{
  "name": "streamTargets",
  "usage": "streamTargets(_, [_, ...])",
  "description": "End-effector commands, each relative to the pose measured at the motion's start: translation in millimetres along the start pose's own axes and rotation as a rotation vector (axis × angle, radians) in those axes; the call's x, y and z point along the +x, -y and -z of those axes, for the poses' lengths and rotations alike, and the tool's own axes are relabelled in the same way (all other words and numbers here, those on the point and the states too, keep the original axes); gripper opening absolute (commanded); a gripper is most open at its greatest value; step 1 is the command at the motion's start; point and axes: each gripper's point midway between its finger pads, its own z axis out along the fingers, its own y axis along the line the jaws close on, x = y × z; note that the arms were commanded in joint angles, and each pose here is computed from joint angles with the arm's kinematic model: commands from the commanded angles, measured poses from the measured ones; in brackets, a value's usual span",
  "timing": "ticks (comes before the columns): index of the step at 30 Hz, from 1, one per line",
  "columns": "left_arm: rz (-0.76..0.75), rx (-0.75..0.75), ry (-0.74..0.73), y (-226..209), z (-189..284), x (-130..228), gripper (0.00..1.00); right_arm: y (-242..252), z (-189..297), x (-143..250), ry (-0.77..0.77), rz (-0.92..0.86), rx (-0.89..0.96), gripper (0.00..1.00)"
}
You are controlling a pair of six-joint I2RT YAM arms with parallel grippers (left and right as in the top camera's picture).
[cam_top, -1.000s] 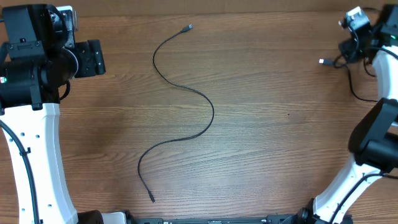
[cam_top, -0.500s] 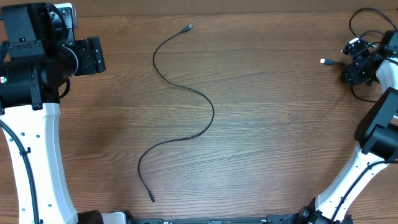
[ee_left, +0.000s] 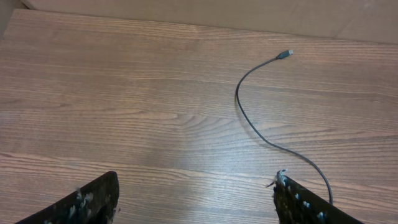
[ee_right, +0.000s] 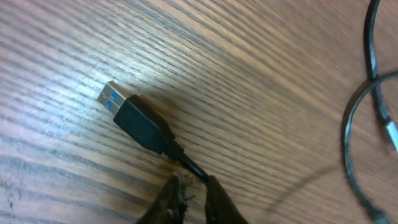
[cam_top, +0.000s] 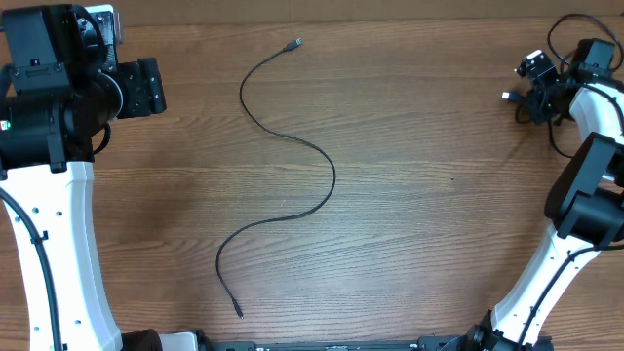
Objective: Untangle cables
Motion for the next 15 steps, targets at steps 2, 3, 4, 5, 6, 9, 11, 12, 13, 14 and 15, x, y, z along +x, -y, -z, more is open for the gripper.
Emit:
streamTargets(2, [-0.016,0.007,0.004,0,0,-1,0.79,-6,-13,9,-0.012,-0.068,-0.031,0.04])
streamTargets(3, [-0.016,0.008,0.004,0,0,-1,0.79,-6,-13,8,-0.011,-0.068,-0.030,0.04])
streamTargets(4, [-0.016,0.007,0.004,0,0,-1,0.79,-6,-13,8,-0.010,-0.068,-0.028,0.04])
streamTargets(5, [-0.016,0.008,0.004,0,0,-1,0.79,-6,-13,8,-0.011,-0.067,-0.029,0.06])
streamTargets(6, [-0.016,0.008,0.004,0,0,-1,0.79,-6,-13,9,-0.012,-0.068,-0.030,0.18])
streamTargets(9, [-0.016,0.008,0.004,0,0,-1,0.79,-11,-13,11,-0.025,-0.069,-0.047,0.59])
streamTargets(11, [-0.016,0.008,0.005,0,0,-1,0.79,-16,-13,9,-0.017,-0.069,-0.069,0.70])
streamTargets(12, [-0.016,0.008,0.005,0,0,-1,0.79,-18,-13,10,-0.024,-0.068,-0.076,0.80])
streamTargets(13, [-0.016,0.008,0.005,0,0,-1,0.79,-20,-13,11,-0.031,-0.065,-0.082,0.87])
streamTargets(14, [-0.016,0.008,0.004,0,0,-1,0.79,-20,-13,11,-0.031,-0.056,-0.081,0.88])
streamTargets(15, [-0.016,0.008,0.002,0,-1,-1,0.79,-20,-13,10,-0.029,-0.054,-0.080,0.83])
